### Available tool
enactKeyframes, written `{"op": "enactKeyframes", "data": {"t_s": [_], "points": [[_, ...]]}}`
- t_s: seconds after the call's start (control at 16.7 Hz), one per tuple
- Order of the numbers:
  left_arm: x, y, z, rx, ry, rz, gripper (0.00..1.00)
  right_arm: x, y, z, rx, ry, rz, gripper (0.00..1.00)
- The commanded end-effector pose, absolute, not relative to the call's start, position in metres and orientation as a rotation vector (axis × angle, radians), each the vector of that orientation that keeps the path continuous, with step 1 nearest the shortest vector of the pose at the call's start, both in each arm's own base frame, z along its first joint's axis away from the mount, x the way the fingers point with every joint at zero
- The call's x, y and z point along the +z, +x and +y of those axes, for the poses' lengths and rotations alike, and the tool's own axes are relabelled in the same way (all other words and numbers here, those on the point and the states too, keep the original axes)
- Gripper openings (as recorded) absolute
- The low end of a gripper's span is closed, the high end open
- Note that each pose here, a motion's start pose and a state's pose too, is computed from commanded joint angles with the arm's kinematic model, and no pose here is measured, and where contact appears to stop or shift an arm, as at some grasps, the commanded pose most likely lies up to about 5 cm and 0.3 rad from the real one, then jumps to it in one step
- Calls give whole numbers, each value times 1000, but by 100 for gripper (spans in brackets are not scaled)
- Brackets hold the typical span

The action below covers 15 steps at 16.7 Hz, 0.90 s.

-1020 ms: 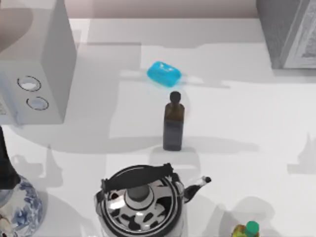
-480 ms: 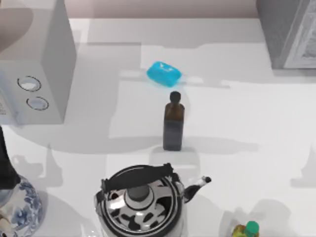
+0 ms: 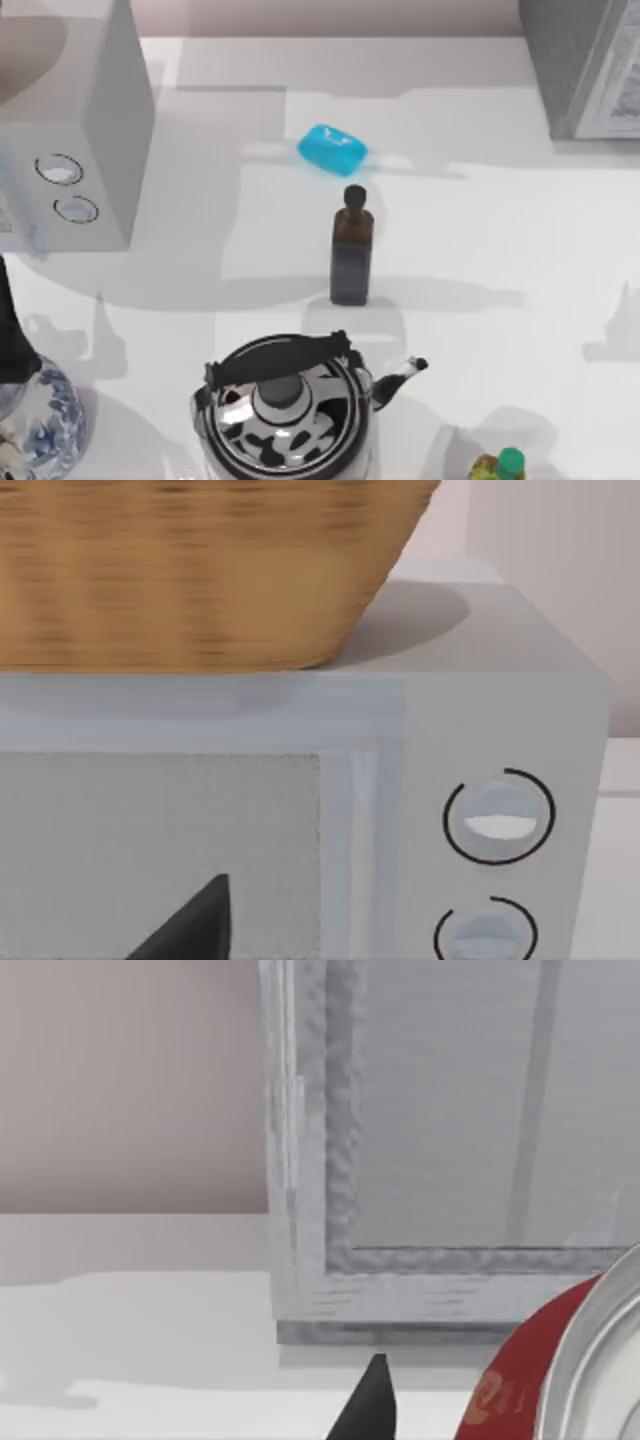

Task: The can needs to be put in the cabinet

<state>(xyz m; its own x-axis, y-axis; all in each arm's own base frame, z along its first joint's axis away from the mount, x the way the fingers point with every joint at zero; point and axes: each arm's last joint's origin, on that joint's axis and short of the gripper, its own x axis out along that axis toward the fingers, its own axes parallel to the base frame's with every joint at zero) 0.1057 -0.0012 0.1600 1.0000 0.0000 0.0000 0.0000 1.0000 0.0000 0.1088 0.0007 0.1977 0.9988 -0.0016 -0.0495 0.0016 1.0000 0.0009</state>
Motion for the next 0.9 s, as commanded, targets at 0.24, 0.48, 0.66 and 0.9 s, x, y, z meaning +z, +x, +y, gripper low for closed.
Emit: {"op": "enactKeyframes", "data": {"t_s": [0.24,0.48,0.66,0.9], "points": [[160,106,-1,0,0,0,100,275,123,5,-3,-2,70,0],[160,106,-1,0,0,0,100,373,154,13,-3,-3,42,0],[160,106,-1,0,0,0,100,437,185,23,-2,-1,14,0],[160,106,-1,0,0,0,100,490,226,36,-1,2,-2,0]]}}
